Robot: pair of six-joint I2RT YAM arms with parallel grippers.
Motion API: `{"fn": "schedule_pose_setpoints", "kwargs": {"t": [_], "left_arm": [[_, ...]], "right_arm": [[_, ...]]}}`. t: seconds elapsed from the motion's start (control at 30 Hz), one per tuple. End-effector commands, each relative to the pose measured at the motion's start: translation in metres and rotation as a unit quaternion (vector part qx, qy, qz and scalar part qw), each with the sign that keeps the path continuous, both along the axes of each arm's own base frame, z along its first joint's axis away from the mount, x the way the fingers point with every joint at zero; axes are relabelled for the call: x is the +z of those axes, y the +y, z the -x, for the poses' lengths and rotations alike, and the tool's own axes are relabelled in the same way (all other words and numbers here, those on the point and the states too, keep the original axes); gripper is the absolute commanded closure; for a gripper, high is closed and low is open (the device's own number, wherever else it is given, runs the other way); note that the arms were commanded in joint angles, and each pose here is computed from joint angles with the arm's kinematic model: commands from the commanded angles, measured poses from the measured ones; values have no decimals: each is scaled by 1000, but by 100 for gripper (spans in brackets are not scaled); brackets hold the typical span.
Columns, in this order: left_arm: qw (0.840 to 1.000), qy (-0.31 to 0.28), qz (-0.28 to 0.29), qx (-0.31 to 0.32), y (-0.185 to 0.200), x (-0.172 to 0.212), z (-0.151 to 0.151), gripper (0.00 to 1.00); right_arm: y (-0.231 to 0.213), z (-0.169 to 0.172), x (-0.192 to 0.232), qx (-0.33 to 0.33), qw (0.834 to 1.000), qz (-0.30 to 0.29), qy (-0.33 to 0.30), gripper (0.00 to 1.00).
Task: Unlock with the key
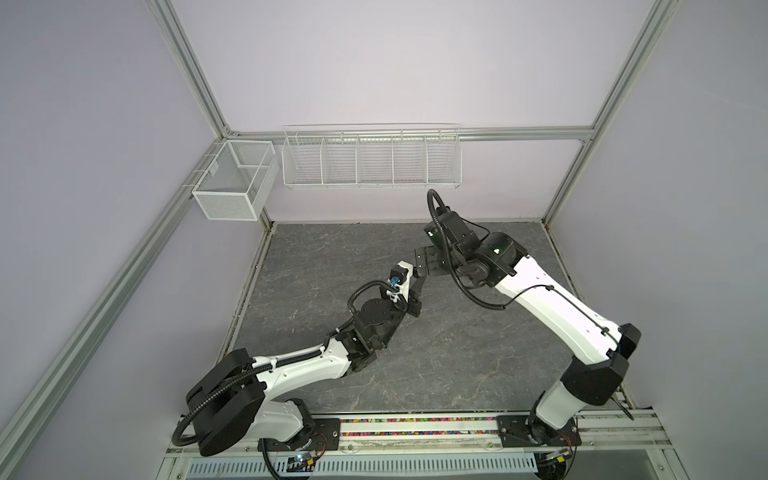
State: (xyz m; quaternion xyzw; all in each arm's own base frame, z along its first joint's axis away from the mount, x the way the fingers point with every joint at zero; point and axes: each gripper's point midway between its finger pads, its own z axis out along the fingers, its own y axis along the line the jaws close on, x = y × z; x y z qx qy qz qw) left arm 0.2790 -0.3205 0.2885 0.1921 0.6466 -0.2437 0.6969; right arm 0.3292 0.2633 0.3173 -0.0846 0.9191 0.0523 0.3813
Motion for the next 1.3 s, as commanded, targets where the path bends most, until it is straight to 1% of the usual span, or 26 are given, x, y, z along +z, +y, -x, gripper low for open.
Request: {"fn": "schedule_pose_setpoints", "kwargs": {"t": [0.0, 0.13, 0.23, 0.3, 0.47, 0.57, 0.73, 0.87, 1.07, 1.2, 1.27], "left_arm": [[1000, -14, 0, 18, 7, 2, -1, 100], [1000, -19, -3, 10, 6, 0, 1, 100], [1000, -27, -13, -6, 3, -1, 5, 100], [999, -29, -10, -8, 3, 0, 6, 100], [999, -38, -5, -38, -1, 6, 15, 100], [998, -41, -7, -56, -5, 8, 20, 100], [998, -39, -1, -52, -2, 12, 20, 100], [999, -36, 2, -40, 2, 14, 18, 100], [999, -33, 5, -31, 3, 16, 16, 100], [1000, -24, 2, -16, 5, 13, 10, 100], [1000, -12, -4, 1, 7, 11, 5, 100]], "right_arm": [[-12, -3, 7, -27, 1000, 10, -5, 1], [-13, -4, 9, -22, 1000, 15, -1, 2], [-13, -4, 8, -8, 1000, 16, 14, 3], [-15, -2, 8, 2, 999, 28, 20, 3], [-1, 4, 6, 88, 995, 2, 38, 3], [4, 7, 4, 122, 991, -2, 47, 3], [-11, 6, -8, 108, 991, 26, 72, 3], [-18, 11, -6, 106, 992, 11, 65, 3], [-27, 18, -6, 100, 993, 6, 66, 3], [-41, 17, 3, 76, 996, 20, 44, 2], [-41, 20, 13, 86, 996, 7, 27, 3]]}}
